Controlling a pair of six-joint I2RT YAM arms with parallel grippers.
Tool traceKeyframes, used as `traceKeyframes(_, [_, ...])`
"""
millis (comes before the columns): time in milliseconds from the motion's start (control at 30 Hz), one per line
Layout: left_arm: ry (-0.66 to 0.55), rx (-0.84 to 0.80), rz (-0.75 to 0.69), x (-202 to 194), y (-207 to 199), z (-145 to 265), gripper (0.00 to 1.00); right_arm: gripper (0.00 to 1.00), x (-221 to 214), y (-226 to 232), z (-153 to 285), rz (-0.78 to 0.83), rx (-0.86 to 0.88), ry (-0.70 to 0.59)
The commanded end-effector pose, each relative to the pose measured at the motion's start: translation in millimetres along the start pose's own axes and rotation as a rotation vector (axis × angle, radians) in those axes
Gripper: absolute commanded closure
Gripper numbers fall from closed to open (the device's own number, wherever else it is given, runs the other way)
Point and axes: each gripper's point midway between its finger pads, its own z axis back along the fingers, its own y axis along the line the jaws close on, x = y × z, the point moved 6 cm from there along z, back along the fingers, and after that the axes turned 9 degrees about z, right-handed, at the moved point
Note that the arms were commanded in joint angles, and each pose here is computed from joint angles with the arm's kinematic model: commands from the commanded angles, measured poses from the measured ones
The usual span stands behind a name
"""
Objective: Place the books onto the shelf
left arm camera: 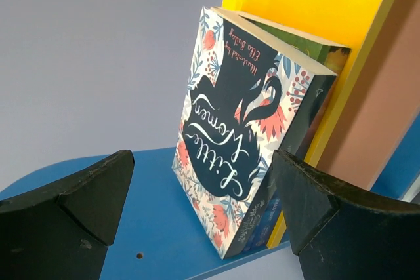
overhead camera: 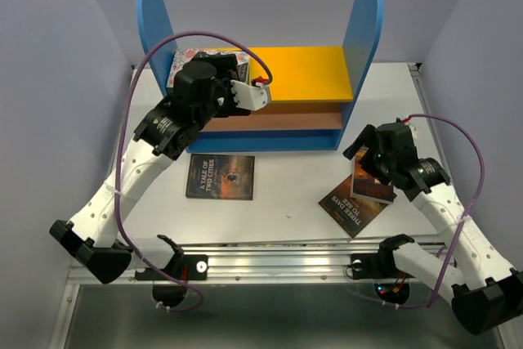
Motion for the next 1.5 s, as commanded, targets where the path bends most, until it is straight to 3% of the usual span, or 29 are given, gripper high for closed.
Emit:
traceKeyframes(0, [-0.089, 0.003, 0.029, 11, 14, 27, 0.01, 0.00, 7, 8, 5, -0.003, 0.053, -0.039])
traceKeyframes(200, [-0.173, -0.017, 0.084, 20, 12, 34, 0.01, 0.00, 7, 7, 8, -0.005, 0.065, -0.048])
traceKeyframes(300, [-0.375, 0.019, 0.272, 49, 26, 44, 0.01, 0.00, 6, 6, 6, -0.009, 0.060, -0.047])
traceKeyframes(333, [-0.488, 0.047, 0.425, 66, 37, 49, 0.01, 0.00, 4, 7, 5, -0.009, 0.063, -0.039])
traceKeyframes(433, [-0.662, 0.091, 0.652, 91, 60, 63, 0.01, 0.00, 2, 8, 3, -0.003, 0.074, -0.026])
traceKeyframes(467, [-0.701, 0.067, 0.832, 98, 61, 65, 0.01, 0.00, 1, 7, 3, -0.003, 0.074, -0.025])
traceKeyframes(533, [-0.709, 0.102, 1.052, 101, 72, 69, 0.01, 0.00, 0, 6, 2, -0.001, 0.073, -0.024])
traceKeyframes(567, [-0.703, 0.108, 1.156, 102, 75, 69, 0.01, 0.00, -2, 4, 2, -0.002, 0.072, -0.023])
traceKeyframes(600, [-0.682, 0.090, 1.356, 104, 74, 66, 0.01, 0.00, -3, 4, 1, -0.005, 0.074, -0.025])
traceKeyframes(700, [-0.552, 0.001, 1.516, 101, 51, 48, 0.01, 0.00, -8, 2, 2, -0.001, 0.084, -0.019])
traceKeyframes(800, [-0.324, -0.026, 1.606, 81, 17, 35, 0.01, 0.00, -7, -1, 4, 0.015, 0.085, -0.032])
traceKeyframes(900, [-0.239, -0.083, 1.615, 68, -9, 37, 0.01, 0.00, -8, -2, 4, 0.022, 0.084, -0.037])
traceKeyframes(1067, [-0.206, -0.154, 1.687, 57, -37, 48, 0.01, 0.00, -13, -4, -2, 0.045, 0.074, -0.013])
traceKeyframes(1467, [-0.040, -0.215, 1.645, 57, -64, -6, 0.01, 0.00, -15, -7, -5, 0.063, 0.061, -0.016])
